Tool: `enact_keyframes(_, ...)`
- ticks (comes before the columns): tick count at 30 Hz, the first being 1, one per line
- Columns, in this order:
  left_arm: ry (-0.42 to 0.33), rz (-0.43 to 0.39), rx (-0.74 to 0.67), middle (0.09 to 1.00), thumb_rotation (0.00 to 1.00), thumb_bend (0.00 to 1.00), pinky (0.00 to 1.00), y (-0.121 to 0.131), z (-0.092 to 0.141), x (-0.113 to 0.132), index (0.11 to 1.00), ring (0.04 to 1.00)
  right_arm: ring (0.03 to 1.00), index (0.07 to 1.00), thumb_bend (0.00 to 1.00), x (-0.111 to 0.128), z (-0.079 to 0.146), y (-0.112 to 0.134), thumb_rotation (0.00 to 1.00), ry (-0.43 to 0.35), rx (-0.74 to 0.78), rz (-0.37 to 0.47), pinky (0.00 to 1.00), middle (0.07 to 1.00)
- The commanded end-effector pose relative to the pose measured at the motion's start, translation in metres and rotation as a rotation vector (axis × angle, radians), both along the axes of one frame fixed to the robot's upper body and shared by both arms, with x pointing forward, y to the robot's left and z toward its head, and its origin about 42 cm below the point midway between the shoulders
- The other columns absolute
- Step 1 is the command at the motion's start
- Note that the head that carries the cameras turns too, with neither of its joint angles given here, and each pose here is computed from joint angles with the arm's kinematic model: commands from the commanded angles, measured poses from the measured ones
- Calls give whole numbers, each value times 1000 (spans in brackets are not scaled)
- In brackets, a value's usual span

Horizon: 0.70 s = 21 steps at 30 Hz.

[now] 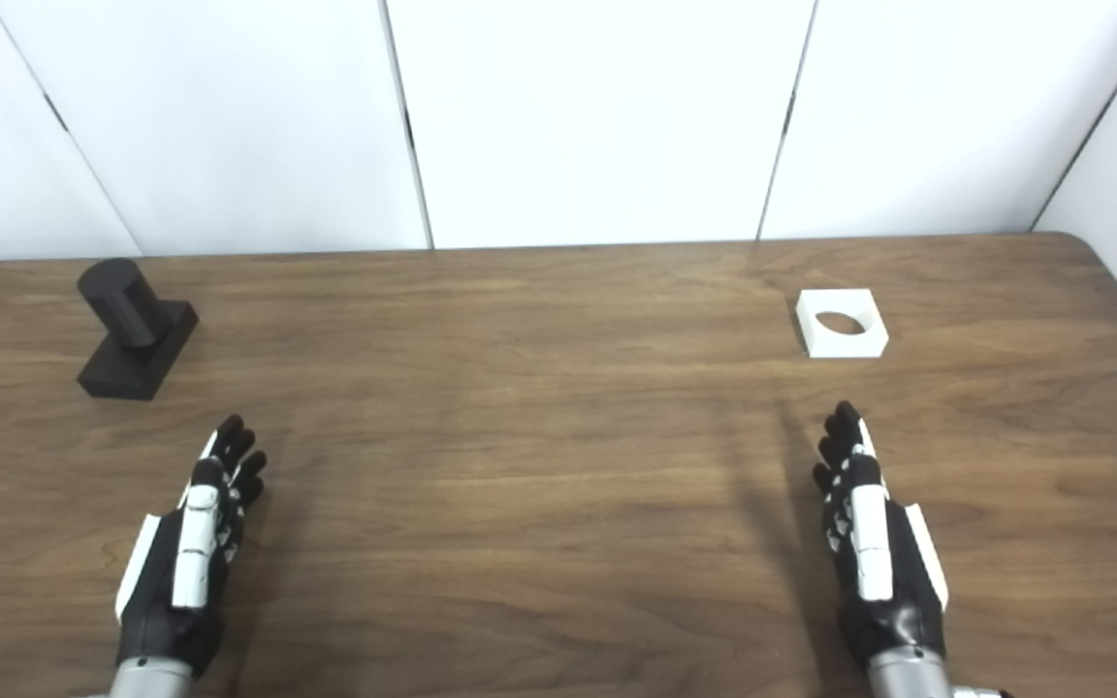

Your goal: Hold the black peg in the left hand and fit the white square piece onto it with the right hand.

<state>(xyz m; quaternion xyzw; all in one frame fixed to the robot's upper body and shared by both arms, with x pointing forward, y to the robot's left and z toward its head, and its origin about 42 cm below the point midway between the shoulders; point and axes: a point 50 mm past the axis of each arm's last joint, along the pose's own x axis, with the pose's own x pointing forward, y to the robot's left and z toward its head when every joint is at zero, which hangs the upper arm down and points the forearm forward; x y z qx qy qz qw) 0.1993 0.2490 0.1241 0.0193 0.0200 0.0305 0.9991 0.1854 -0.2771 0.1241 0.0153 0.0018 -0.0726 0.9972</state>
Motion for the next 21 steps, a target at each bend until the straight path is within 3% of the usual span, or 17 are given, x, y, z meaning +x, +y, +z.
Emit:
enact_keyframes(1, -64, 5, -36, 990, 994, 604, 986, -10, 7, 7, 991, 969, 1000, 1000, 577, 6, 5, 11, 1000, -65, 41, 4, 1000, 1000)
enact_keyframes(21, -58, -4, -26, 990, 1000, 614, 1000, -18, 1, 4, 985, 974, 1000, 1000, 583, 2, 2, 1, 1000, -53, 33, 23, 1000, 1000)
